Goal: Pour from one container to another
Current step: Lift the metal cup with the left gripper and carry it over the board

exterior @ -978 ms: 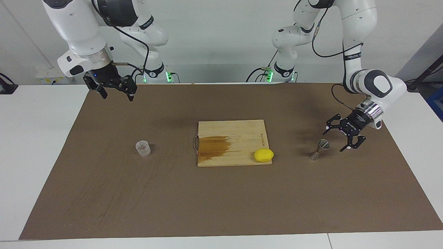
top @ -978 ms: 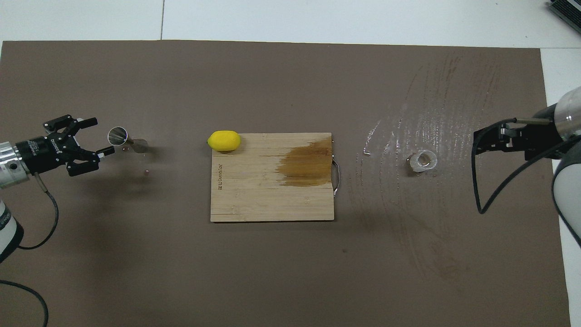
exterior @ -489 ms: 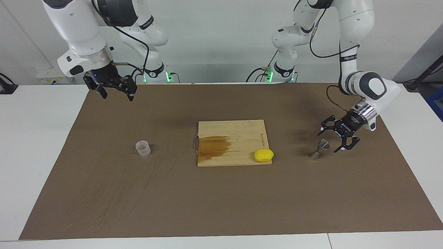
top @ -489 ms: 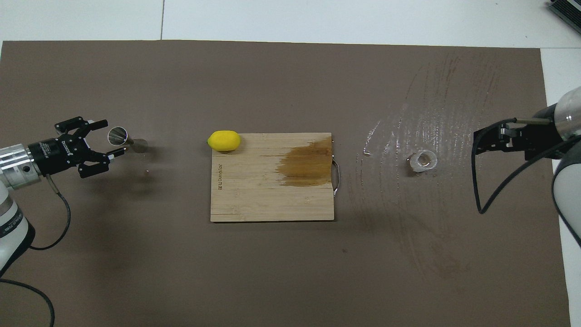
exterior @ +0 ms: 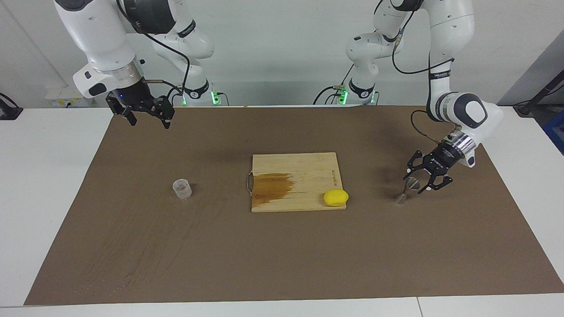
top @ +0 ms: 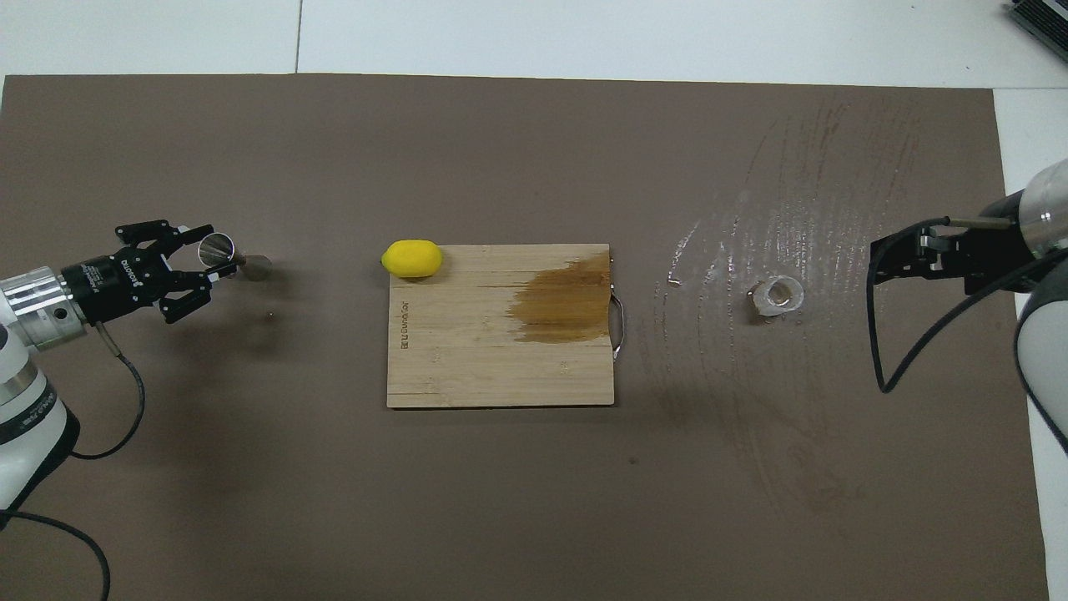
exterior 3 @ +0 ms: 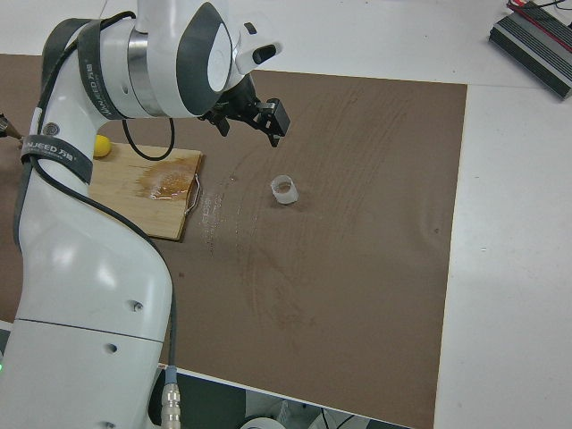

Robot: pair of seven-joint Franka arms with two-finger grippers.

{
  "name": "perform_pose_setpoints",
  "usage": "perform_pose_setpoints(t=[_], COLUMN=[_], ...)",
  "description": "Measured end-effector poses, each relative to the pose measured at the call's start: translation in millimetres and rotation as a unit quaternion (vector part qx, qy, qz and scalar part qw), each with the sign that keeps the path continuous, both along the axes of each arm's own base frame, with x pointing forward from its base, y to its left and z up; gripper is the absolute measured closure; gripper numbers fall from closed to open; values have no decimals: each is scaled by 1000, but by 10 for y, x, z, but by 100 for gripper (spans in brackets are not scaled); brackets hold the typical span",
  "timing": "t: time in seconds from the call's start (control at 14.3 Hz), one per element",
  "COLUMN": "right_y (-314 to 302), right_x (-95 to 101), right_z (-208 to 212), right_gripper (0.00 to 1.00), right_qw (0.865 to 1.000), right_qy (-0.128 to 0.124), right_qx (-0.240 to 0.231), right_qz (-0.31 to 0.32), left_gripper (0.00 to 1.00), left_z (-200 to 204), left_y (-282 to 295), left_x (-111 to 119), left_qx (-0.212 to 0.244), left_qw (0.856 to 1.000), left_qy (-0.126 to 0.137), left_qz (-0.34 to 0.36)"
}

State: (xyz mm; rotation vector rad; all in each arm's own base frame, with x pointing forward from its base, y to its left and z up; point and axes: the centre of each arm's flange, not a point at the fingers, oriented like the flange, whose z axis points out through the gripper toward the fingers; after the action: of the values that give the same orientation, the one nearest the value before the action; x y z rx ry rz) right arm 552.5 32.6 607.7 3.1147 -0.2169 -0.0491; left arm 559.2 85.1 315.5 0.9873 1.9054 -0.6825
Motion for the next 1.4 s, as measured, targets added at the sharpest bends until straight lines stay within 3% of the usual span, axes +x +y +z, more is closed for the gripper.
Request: perform_pose_setpoints(t=[0.42, 0.63, 0.91, 1.19, 1.4], right_y=[0, 0, 0, 0, 0], right_x=[0, 0, 0, 0, 0], right_z=[0, 0, 0, 0, 0], right_gripper=[0, 0, 0, 0, 0], right_qw=[1000, 1000, 1000, 1000, 1000], right_qy=[0, 0, 0, 0, 0], right_qx=[0, 0, 0, 0, 0], right_qz=[0, 0, 0, 0, 0], left_gripper=[38, 48, 48, 48, 48], left_z=[-18, -23, 2, 244, 478], left_y=[-16, -14, -109, -807, -1400], left_x=[11, 10, 36, 234, 359], left_qx=[8, 9, 5, -18, -36], left_qw=[1000, 1000, 1000, 998, 996], left_qy=[-7, -7, -11, -38, -33], left_qz=[2, 2, -9, -56, -72])
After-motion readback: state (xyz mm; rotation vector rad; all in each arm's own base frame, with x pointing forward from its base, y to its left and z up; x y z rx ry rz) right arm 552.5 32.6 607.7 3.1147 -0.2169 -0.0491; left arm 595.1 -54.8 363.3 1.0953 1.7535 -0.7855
